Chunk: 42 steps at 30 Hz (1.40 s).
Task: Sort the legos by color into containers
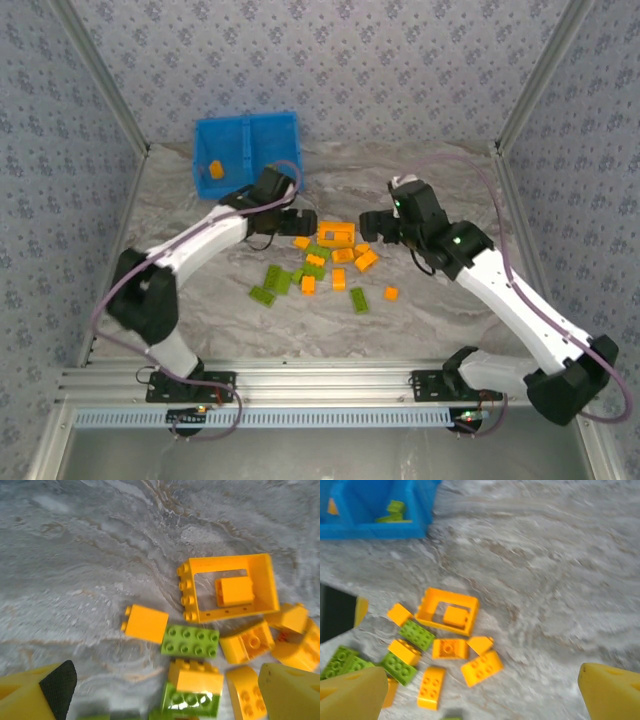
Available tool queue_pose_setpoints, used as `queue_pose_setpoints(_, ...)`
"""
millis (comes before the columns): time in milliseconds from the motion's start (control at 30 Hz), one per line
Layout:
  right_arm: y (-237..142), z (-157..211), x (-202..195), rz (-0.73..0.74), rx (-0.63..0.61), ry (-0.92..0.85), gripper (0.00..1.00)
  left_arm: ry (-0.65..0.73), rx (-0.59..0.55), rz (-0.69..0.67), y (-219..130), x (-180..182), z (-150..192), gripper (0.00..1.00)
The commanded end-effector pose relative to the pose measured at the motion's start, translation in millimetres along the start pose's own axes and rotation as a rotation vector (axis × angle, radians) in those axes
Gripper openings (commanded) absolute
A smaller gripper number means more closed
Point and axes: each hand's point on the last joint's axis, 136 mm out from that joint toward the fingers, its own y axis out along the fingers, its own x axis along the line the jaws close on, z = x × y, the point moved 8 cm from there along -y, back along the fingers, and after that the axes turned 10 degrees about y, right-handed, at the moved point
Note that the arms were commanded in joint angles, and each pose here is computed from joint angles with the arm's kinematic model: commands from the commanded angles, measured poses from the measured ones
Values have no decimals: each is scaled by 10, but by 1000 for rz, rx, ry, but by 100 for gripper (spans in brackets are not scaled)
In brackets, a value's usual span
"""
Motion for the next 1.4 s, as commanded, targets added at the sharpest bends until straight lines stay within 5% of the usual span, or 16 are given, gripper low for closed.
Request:
queue_pose_setpoints(0,-118,116,-195,69,0,66,100,4,22,-58,268,-82,-135,92)
queue_pose_setpoints(200,-262,255,-359,91,9,80,100,-6,124,-129,818,-169,-206,72)
queue_pose_setpoints(367,-292,335,-450,98,9,102,100,-37,178,-155,1087,-185,-134,44)
queue_pose_setpoints(567,-299,344,-468,96,6,114,100,-71,207,-154,1161,-176,-41,14)
queue_pose_setpoints(700,-298,352,-475,98,5,123,100,-74,179,-153,1039,-194,-101,4)
queue_pose_setpoints(1000,-308,320,-457,80,-13,146,100,-45,-14,-280,54,67,-541,1)
queue_pose_setpoints(1233,-284,320,-448,72,-17,140,100,-108,-146,-531,-818,1064,-871,1)
queue_pose_setpoints(1367,-256,338,-440,60,-14,153,100,-164,-164,-663,-974,1615,-991,1)
